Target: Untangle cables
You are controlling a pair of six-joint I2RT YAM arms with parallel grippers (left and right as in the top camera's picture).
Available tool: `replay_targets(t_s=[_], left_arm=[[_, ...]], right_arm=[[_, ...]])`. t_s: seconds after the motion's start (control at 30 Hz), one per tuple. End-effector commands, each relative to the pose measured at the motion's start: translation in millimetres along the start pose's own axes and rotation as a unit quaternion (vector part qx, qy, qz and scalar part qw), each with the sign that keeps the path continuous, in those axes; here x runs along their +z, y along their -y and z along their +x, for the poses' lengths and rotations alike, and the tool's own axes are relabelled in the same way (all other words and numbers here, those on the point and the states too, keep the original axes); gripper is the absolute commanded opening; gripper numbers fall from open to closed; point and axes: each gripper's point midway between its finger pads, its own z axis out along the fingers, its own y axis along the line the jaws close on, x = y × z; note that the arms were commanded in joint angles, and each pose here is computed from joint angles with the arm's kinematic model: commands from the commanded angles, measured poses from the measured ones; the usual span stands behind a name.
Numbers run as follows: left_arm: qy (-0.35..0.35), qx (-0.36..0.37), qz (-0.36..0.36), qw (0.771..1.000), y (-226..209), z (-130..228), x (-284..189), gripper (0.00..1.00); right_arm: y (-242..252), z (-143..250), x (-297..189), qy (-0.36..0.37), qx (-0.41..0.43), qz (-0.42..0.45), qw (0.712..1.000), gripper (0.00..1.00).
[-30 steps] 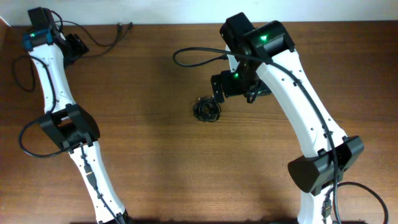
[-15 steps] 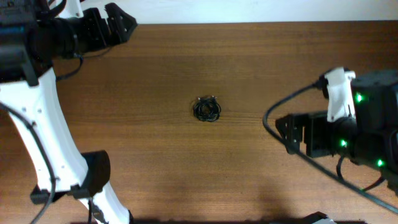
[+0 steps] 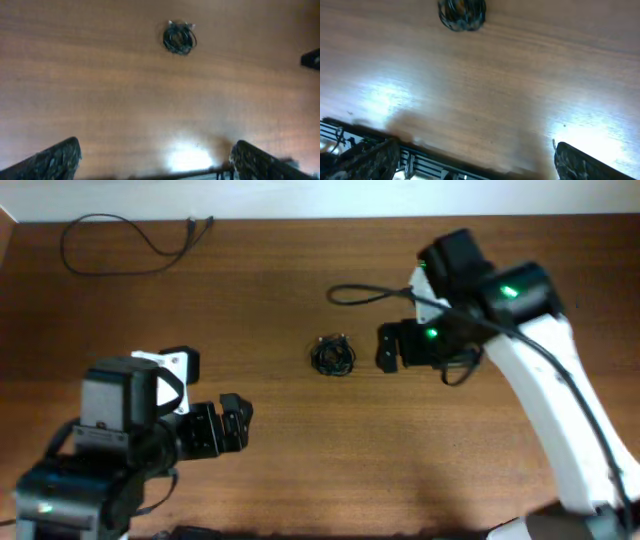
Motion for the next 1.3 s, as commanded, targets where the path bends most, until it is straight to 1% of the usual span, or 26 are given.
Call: replay_targets(t_s=[0.0, 0.03, 0.1, 0.13, 0.17, 0.2, 0.23, 0.27, 0.3, 0.37, 0.43, 0.5, 0.57, 0.63, 0.77, 0.87, 0.9, 0.93, 0.97, 1.03, 1.27], left_arm=[[-0.032, -0.037, -0.024, 0.999, -18.3, 16.6, 39.6, 0.99], [-0.047, -0.040, -0.030, 0.998, -22.1, 21.3, 49.3, 0.99], [-0.084, -0.048, -0.044, 0.994, -30.4, 31.6, 70.2, 0.99], [-0.109, -0.053, -0.053, 0.991, -35.0, 37.3, 82.0, 0.99], [-0.124, -0.056, -0.059, 0.989, -37.1, 39.4, 88.4, 0.99], [-0.143, -0.060, -0.066, 0.986, -39.5, 40.7, 96.9, 0.99], [-0.158, -0.063, -0.072, 0.983, -41.3, 41.6, 103.9, 0.99], [-0.170, -0.066, -0.076, 0.980, -42.8, 41.9, 110.6, 0.99], [-0.187, -0.069, -0.082, 0.976, -45.1, 43.7, 118.4, 0.99], [-0.210, -0.074, -0.091, 0.971, -48.3, 48.2, 125.4, 0.99], [-0.236, -0.079, -0.100, 0.963, -51.8, 53.2, 134.3, 0.99], [-0.246, -0.082, -0.105, 0.960, -53.9, 54.0, 141.3, 0.99], [-0.254, -0.083, -0.108, 0.958, -55.0, 55.5, 144.4, 0.99], [-0.259, -0.084, -0.109, 0.956, -55.7, 56.5, 145.9, 0.99], [-0.258, -0.084, -0.109, 0.956, -55.7, 56.4, 146.0, 0.99], [-0.258, -0.084, -0.109, 0.956, -55.7, 56.1, 146.2, 0.99], [-0.256, -0.084, -0.109, 0.957, -55.6, 55.5, 146.5, 0.99], [-0.255, -0.083, -0.108, 0.957, -55.3, 54.7, 147.1, 0.99], [-0.253, -0.083, -0.107, 0.958, -55.2, 54.0, 147.5, 0.99], [-0.253, -0.083, -0.107, 0.958, -55.3, 54.0, 147.5, 0.99], [-0.250, -0.082, -0.106, 0.959, -55.0, 52.4, 148.4, 0.99]], right_arm=[[0.2, -4.5, 40.3, -0.063, 0.017, -0.001, 0.998, 0.96], [-0.2, -5.4, 51.0, -0.079, 0.022, -0.004, 0.997, 0.95], [-4.5, -10.6, 72.0, -0.102, 0.027, -0.018, 0.994, 0.87], [-5.3, -18.0, 86.3, -0.105, 0.028, -0.022, 0.994, 0.83], [-4.8, -24.0, 96.2, -0.104, 0.028, -0.022, 0.994, 0.81], [-4.4, -30.8, 108.6, -0.103, 0.027, -0.023, 0.994, 0.74], [-3.8, -35.9, 118.1, -0.102, 0.029, -0.023, 0.994, 0.71], [-2.9, -41.0, 128.8, -0.102, 0.041, -0.022, 0.994, 0.69], [-2.1, -45.2, 138.9, -0.102, 0.057, -0.020, 0.993, 0.62], [-4.5, -48.0, 156.0, -0.108, 0.086, -0.015, 0.990, 0.56], [-12.5, -49.2, 175.7, -0.111, 0.084, -0.011, 0.990, 0.56], [-13.3, -48.8, 189.1, -0.112, 0.087, 0.004, 0.990, 0.56], [-8.3, -55.3, 198.0, -0.097, 0.099, 0.025, 0.990, 0.56], [-14.4, -63.3, 212.1, -0.086, 0.090, 0.015, 0.992, 0.57], [-11.9, -63.4, 216.9, -0.082, 0.085, 0.030, 0.993, 0.55], [-6.4, -61.7, 222.3, -0.077, 0.082, 0.046, 0.993, 0.49], [-5.4, -59.7, 225.1, -0.079, 0.086, 0.047, 0.992, 0.46], [-3.7, -57.6, 227.7, -0.080, 0.103, 0.050, 0.990, 0.46], [-1.0, -52.6, 231.8, -0.085, 0.135, 0.056, 0.986, 0.43], [0.5, -48.8, 236.3, -0.088, 0.153, 0.057, 0.983, 0.43], [-7.9, -56.4, 240.4, -0.070, 0.149, 0.045, 0.985, 0.43]])
